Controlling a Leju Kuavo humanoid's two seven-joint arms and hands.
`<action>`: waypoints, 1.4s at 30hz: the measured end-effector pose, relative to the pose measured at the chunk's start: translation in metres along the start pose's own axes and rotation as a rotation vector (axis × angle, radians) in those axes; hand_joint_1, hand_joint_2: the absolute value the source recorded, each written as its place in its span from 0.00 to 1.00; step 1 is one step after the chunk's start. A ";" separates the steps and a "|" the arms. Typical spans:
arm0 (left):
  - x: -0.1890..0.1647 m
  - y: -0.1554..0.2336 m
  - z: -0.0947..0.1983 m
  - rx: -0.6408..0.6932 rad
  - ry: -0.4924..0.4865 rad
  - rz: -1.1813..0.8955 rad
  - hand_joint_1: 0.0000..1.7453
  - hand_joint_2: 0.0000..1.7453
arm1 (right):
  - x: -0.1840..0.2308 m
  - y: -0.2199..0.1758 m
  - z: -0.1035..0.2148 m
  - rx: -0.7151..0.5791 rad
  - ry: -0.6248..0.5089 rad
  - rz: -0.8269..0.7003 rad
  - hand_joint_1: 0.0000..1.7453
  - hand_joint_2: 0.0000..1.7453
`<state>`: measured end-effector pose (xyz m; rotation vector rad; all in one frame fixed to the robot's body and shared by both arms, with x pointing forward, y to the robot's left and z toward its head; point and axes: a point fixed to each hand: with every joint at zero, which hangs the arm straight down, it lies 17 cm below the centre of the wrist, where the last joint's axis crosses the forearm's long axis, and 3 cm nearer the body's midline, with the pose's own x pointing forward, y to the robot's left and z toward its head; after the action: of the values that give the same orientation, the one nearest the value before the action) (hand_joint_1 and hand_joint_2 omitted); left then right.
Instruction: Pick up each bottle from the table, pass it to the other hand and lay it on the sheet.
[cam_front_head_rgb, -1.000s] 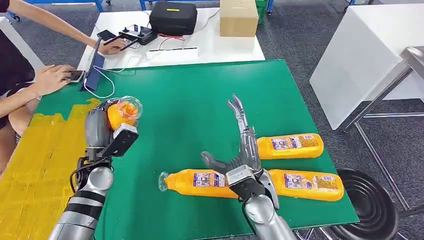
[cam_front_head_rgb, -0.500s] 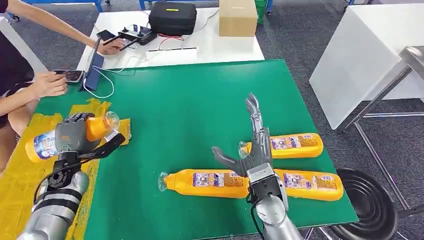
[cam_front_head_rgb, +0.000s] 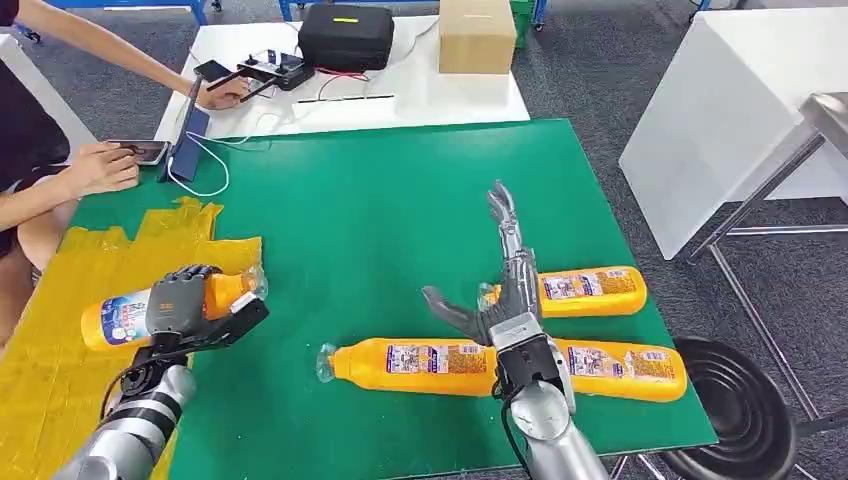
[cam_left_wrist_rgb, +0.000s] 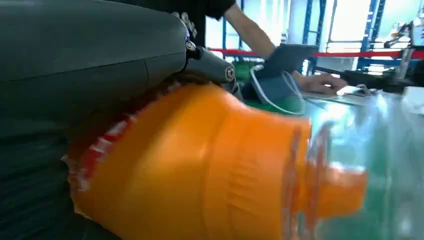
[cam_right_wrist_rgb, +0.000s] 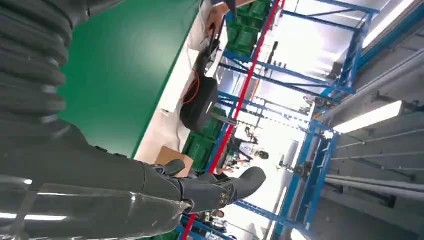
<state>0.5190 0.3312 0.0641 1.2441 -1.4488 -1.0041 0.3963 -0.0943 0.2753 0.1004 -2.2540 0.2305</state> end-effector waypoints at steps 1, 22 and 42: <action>0.004 -0.004 0.001 -0.009 0.002 0.029 0.00 1.00 | -0.001 0.001 0.000 0.004 0.004 0.000 0.00 1.00; 0.028 -0.023 0.005 -0.056 0.034 0.262 0.00 1.00 | -0.015 0.010 0.001 0.040 0.035 0.039 0.00 1.00; 0.012 0.059 -0.014 0.265 0.097 0.495 0.00 0.00 | -0.033 0.084 0.049 0.432 -0.017 0.325 0.00 1.00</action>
<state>0.5193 0.3275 0.1255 1.0202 -1.7368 -0.4242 0.3676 -0.0220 0.2081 -0.0377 -2.1952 0.8905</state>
